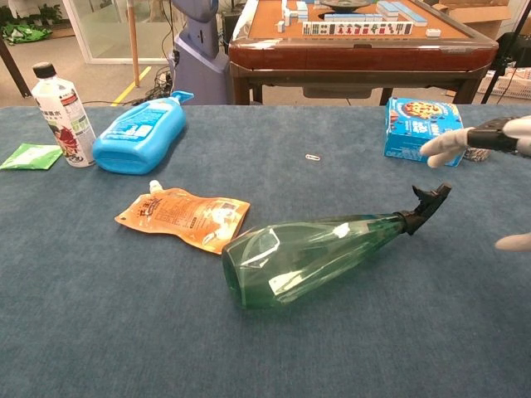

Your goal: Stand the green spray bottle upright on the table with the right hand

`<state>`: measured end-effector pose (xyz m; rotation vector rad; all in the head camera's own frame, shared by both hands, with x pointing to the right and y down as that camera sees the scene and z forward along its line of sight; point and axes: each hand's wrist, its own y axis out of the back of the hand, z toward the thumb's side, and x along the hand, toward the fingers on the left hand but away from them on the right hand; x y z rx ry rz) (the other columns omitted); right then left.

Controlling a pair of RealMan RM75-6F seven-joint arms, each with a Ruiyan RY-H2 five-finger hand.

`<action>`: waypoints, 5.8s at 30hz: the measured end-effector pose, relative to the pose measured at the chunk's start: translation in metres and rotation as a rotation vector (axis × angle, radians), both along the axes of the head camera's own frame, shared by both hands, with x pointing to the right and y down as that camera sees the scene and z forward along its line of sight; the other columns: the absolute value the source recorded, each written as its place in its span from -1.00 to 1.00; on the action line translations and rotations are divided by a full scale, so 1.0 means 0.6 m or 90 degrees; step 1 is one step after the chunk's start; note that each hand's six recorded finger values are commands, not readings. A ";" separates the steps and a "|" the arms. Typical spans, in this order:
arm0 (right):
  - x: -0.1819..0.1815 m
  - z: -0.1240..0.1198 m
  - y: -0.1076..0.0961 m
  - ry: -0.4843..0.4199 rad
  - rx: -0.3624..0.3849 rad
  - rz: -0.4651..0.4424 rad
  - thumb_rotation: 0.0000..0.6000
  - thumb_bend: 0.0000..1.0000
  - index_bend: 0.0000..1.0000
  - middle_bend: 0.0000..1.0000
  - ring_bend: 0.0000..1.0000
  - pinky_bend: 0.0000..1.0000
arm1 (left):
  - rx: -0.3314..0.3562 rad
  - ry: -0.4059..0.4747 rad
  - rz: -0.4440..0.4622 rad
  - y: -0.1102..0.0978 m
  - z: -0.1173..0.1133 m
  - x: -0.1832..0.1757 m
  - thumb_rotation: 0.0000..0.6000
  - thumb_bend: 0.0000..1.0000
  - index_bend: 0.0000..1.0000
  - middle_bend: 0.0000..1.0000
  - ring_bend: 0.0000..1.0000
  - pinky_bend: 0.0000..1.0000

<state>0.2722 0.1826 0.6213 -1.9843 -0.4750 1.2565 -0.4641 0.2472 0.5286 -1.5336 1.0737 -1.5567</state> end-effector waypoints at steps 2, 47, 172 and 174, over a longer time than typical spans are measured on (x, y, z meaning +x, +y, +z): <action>-0.011 0.014 -0.009 0.002 -0.003 -0.008 1.00 -1.00 -0.72 -0.65 -0.77 -0.84 | 0.004 0.001 -0.002 0.000 -0.002 -0.001 1.00 -0.49 -0.33 -0.38 -0.42 -0.68; -0.076 0.212 -0.185 0.118 0.006 0.032 1.00 -1.00 -0.72 -0.65 -0.77 -0.84 | 0.000 -0.022 -0.036 0.009 -0.008 -0.041 1.00 -0.49 -0.30 -0.38 -0.42 -0.68; 0.056 0.131 -0.186 0.099 -0.158 0.138 1.00 0.24 -1.00 -0.45 -0.79 -0.84 | -0.029 -0.013 -0.027 0.024 0.009 -0.038 1.00 -0.49 -0.28 -0.38 -0.42 -0.68; 0.054 0.144 -0.187 0.101 -0.166 0.145 1.00 0.24 -1.00 -0.46 -0.80 -0.84 | -0.028 -0.013 -0.027 0.024 0.008 -0.038 1.00 -0.49 -0.28 -0.38 -0.42 -0.68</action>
